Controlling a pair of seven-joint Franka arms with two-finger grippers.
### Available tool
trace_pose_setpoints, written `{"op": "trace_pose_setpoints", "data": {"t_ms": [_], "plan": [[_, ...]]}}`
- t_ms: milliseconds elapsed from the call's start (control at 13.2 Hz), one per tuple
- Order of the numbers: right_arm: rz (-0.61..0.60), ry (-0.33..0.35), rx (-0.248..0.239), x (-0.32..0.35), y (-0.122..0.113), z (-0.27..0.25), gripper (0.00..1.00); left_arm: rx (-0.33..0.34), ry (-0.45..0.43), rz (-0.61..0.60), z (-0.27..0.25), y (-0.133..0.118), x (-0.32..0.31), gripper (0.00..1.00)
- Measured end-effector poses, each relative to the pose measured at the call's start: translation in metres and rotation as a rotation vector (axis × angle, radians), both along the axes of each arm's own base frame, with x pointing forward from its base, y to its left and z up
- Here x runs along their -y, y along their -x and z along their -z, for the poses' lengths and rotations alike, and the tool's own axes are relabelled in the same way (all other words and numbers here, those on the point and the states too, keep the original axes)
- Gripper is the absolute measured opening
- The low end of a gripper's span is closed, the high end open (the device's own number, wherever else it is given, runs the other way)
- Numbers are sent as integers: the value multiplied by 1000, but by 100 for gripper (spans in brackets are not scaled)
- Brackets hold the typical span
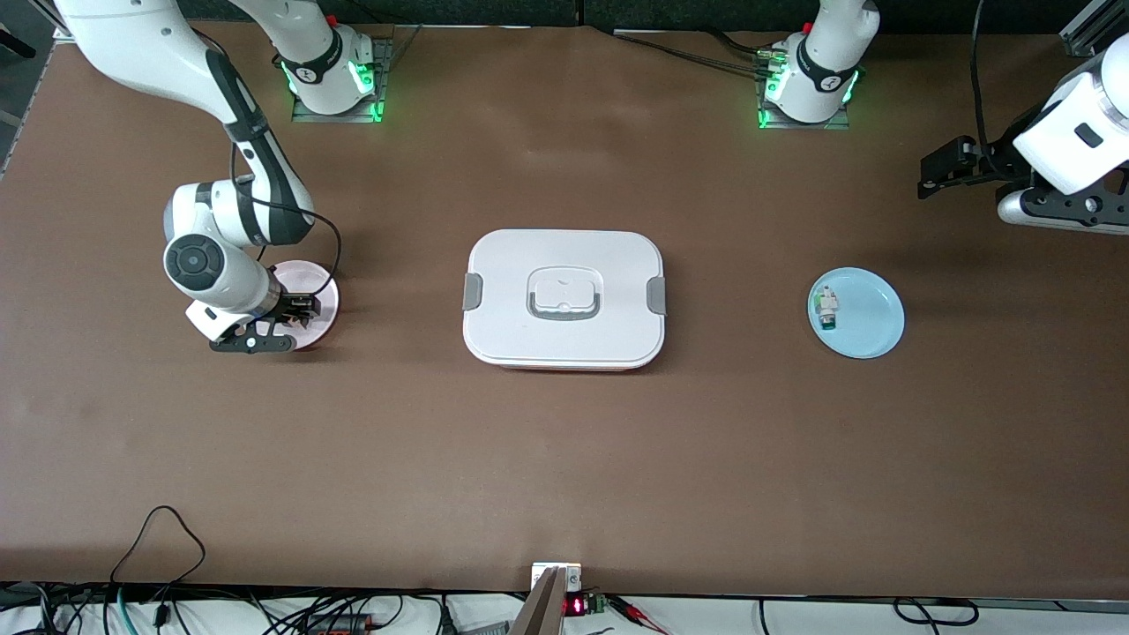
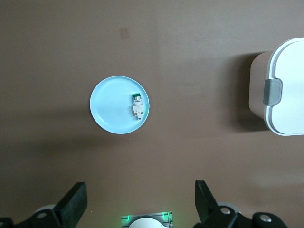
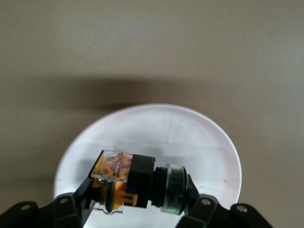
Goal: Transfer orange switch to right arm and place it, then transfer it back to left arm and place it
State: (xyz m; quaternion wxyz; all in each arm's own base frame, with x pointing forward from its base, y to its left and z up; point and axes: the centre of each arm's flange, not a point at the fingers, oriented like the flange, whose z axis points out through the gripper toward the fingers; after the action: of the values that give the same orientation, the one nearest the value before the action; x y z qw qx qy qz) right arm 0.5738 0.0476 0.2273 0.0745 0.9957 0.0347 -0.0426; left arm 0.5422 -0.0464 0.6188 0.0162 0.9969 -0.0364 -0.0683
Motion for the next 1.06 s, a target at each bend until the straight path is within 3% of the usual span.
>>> {"op": "trace_pose_setpoints", "data": {"t_ms": [304, 456, 835, 1063], "plan": [[-92, -6, 37, -26, -36, -113, 74, 0, 0, 0, 0, 0, 0, 100], [-119, -50, 45, -47, -44, -169, 74, 8, 1, -1, 0, -1, 0, 100], [-268, -173, 68, -87, -51, -266, 74, 53, 5, -2, -2, -8, 0, 100], [-393, -237, 100, -136, -42, -311, 74, 55, 5, -3, -2, -8, 0, 100]]}}
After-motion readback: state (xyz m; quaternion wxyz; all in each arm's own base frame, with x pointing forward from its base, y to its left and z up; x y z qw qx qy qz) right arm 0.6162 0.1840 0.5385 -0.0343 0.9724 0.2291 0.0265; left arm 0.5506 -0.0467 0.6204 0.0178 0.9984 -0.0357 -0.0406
